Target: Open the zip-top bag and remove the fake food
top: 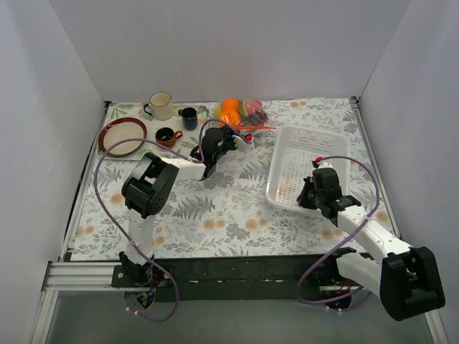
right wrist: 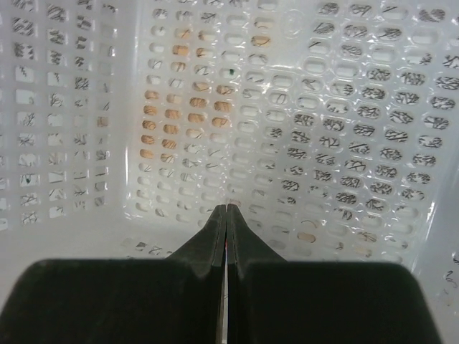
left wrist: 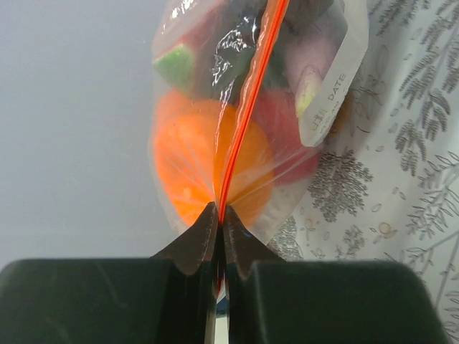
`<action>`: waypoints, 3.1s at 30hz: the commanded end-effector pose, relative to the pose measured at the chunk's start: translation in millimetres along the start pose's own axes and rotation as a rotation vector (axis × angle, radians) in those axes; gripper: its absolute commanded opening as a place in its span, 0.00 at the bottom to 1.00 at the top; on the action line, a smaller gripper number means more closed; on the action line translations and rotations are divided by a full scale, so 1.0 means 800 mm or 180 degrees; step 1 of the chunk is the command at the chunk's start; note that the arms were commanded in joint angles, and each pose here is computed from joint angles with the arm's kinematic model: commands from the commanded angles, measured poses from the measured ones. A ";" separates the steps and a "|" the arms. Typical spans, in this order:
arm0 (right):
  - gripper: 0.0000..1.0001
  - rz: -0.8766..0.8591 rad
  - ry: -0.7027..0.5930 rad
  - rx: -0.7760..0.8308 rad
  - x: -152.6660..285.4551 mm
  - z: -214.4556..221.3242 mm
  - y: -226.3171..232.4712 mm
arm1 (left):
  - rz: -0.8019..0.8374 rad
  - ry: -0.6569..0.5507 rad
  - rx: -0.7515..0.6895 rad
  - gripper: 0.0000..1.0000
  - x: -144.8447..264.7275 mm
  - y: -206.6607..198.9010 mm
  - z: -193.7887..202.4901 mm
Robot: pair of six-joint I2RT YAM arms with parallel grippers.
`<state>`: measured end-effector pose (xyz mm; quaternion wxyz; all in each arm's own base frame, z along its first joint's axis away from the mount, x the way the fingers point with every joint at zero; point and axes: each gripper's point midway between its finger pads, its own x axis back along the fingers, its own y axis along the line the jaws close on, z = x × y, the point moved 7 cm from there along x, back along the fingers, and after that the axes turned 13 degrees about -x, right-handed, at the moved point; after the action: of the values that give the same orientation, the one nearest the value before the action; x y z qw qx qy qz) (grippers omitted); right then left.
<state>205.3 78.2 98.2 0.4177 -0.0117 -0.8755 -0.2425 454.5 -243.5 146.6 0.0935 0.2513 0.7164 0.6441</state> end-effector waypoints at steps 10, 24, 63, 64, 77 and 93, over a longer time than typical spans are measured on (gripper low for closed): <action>0.01 -0.0279 0.0184 0.0172 0.044 0.031 0.034 | -0.0376 0.0086 0.0469 0.00 0.068 0.190 -0.023; 0.01 0.0431 -0.0415 0.0377 -0.053 -0.096 0.099 | 0.0475 0.0348 0.1774 0.00 0.261 0.215 -0.031; 0.56 -0.0523 0.0085 0.1751 0.069 0.113 0.168 | 0.0938 0.0341 0.3111 0.00 0.402 0.135 -0.028; 0.92 -0.0703 -0.0089 0.1752 0.076 0.102 0.179 | 0.0955 0.0363 0.3133 0.00 0.404 0.131 -0.027; 0.96 -0.2031 -0.0918 0.1759 0.130 0.059 0.229 | 0.0916 0.0432 0.3361 0.00 0.425 0.115 -0.027; 0.88 -0.3086 -0.1490 0.2220 0.142 0.071 0.219 | 0.0814 0.0420 0.3537 0.00 0.418 0.110 -0.027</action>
<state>128.1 232.4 188.0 0.1551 0.4277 -0.8877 -0.0707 177.1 -96.0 287.9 -0.2072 0.3091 0.9049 0.2065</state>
